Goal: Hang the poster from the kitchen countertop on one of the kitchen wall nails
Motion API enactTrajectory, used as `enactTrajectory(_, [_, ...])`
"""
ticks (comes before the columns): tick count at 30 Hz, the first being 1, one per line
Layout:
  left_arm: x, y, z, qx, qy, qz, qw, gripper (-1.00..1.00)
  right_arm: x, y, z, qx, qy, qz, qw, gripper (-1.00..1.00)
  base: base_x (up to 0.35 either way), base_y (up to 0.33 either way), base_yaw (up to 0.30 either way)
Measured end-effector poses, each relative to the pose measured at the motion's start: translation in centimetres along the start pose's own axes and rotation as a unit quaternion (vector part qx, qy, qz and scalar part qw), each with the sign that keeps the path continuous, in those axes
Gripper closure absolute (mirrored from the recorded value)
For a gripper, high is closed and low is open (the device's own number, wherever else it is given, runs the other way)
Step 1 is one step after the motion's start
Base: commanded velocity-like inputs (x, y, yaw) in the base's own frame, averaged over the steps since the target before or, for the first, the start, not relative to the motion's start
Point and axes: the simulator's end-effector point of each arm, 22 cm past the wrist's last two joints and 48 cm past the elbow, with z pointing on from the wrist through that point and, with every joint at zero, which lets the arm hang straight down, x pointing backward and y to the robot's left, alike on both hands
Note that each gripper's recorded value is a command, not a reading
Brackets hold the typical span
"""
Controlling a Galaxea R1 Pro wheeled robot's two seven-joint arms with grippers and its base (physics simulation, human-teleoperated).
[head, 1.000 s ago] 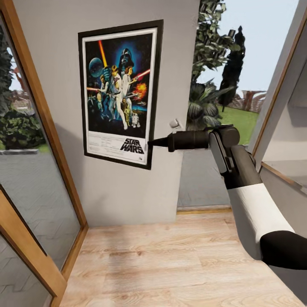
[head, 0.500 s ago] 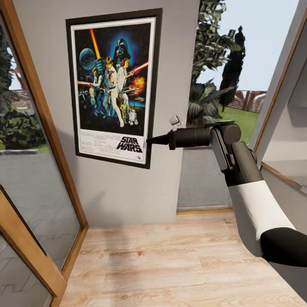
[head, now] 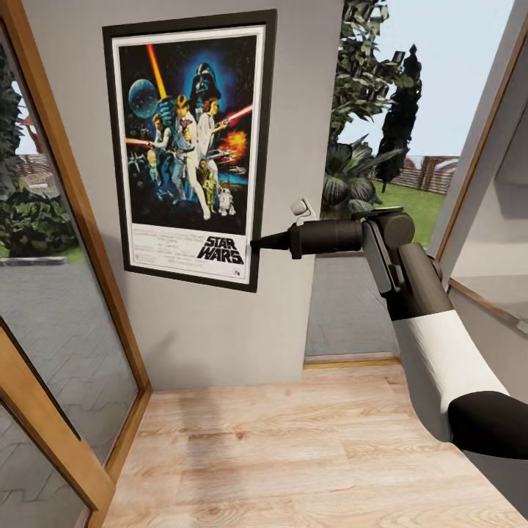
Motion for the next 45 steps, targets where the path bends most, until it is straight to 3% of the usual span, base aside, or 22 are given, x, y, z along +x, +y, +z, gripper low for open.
enactTrajectory(10, [0.0,0.0,0.0,0.000,0.000,0.000,1.0000,-1.00,0.0,0.1,0.0,-0.002,0.000,0.000,1.0000,1.00,0.000,0.000,0.000])
enactTrajectory(17, [0.0,0.0,0.0,0.000,0.000,0.000,1.0000,-1.00,-0.1,1.1,-0.2,-0.026,-0.003,-0.012,0.9996,1.00,0.017,0.000,0.000])
enactTrajectory(29, [0.0,0.0,0.0,0.000,0.000,0.000,1.0000,-1.00,0.0,1.1,-0.3,-0.026,-0.002,-0.012,0.9996,1.00,0.105,0.000,0.000])
enactTrajectory(45, [0.0,0.0,0.0,0.000,0.000,0.000,1.0000,-1.00,0.0,1.2,-0.3,-0.026,-0.002,-0.013,0.9996,1.00,0.290,0.000,0.000])
